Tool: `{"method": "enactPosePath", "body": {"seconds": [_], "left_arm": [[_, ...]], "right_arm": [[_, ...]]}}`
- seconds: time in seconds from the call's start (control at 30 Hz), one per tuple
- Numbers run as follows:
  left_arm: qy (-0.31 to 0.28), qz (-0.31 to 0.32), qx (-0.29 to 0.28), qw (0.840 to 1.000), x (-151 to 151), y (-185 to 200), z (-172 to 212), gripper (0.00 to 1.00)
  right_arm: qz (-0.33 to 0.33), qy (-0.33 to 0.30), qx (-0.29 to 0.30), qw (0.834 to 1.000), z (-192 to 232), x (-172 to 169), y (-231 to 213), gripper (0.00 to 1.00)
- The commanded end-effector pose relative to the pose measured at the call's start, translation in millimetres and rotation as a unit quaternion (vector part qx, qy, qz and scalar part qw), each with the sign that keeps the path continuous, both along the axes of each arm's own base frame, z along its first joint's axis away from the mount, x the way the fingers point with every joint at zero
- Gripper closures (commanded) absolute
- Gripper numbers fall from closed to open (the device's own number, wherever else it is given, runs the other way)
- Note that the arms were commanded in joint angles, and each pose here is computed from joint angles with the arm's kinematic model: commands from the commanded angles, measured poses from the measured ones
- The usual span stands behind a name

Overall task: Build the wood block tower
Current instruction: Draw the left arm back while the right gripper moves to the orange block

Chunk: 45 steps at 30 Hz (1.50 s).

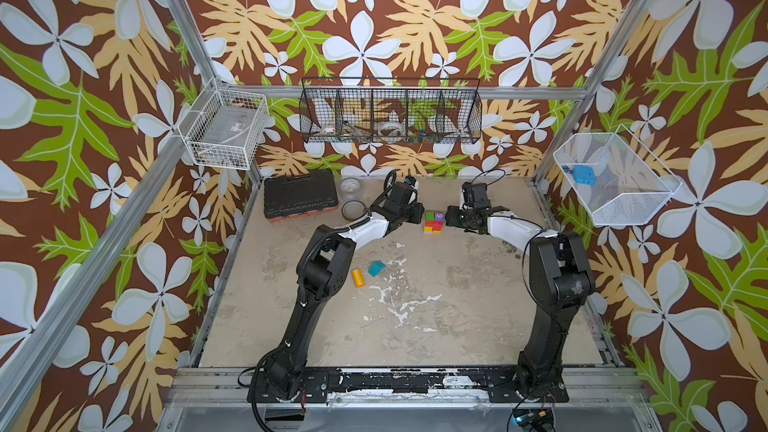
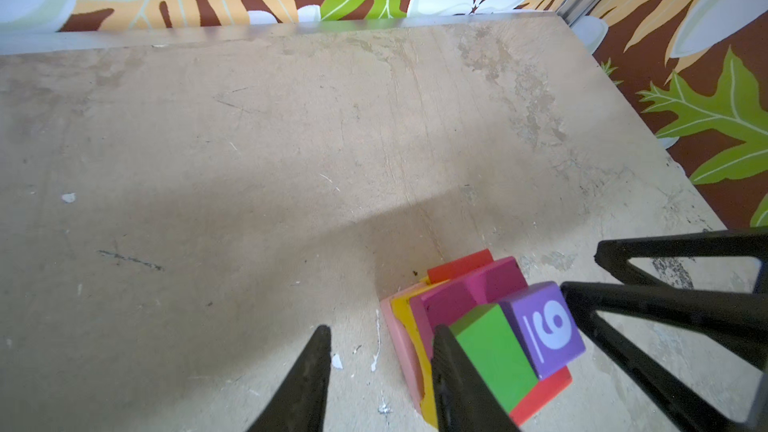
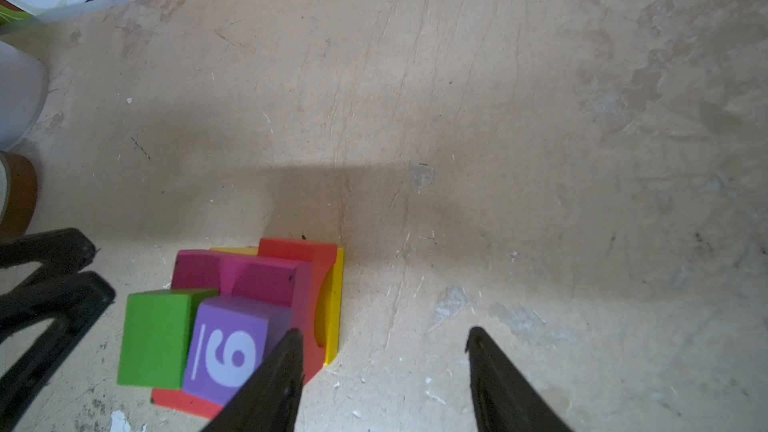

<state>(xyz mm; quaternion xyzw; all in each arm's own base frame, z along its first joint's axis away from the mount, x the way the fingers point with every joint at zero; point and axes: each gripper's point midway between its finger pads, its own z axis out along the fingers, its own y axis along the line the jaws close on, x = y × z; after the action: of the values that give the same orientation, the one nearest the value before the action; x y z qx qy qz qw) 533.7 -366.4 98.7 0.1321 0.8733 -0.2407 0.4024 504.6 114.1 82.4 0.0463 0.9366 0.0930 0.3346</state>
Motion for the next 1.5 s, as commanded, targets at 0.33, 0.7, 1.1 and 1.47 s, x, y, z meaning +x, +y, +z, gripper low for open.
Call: {"method": "enactPosePath", "body": {"seconds": [0.33,0.7,1.1,1.47], "left_arm": [[0.022,-0.017,-0.011,1.0,2.3,-12.1,-8.4,0.59],[0.004,0.004,0.0,1.0,6.1,-0.4,7.5,0.59],[-0.129,0.136,-0.066,0.98,-112.7,166.8,129.8,0.54],[-0.129,0.342,-0.055,0.929,-211.3,342.4,54.5,0.39]], "right_arm": [[0.005,0.008,0.002,1.0,-4.6,3.9,3.5,0.38],[-0.019,-0.002,-0.013,1.0,6.3,-1.5,-8.4,0.39],[-0.01,-0.088,0.001,0.996,99.6,-67.0,8.3,0.26],[0.158,-0.115,0.044,0.98,120.6,-153.5,190.5,0.17]]}}
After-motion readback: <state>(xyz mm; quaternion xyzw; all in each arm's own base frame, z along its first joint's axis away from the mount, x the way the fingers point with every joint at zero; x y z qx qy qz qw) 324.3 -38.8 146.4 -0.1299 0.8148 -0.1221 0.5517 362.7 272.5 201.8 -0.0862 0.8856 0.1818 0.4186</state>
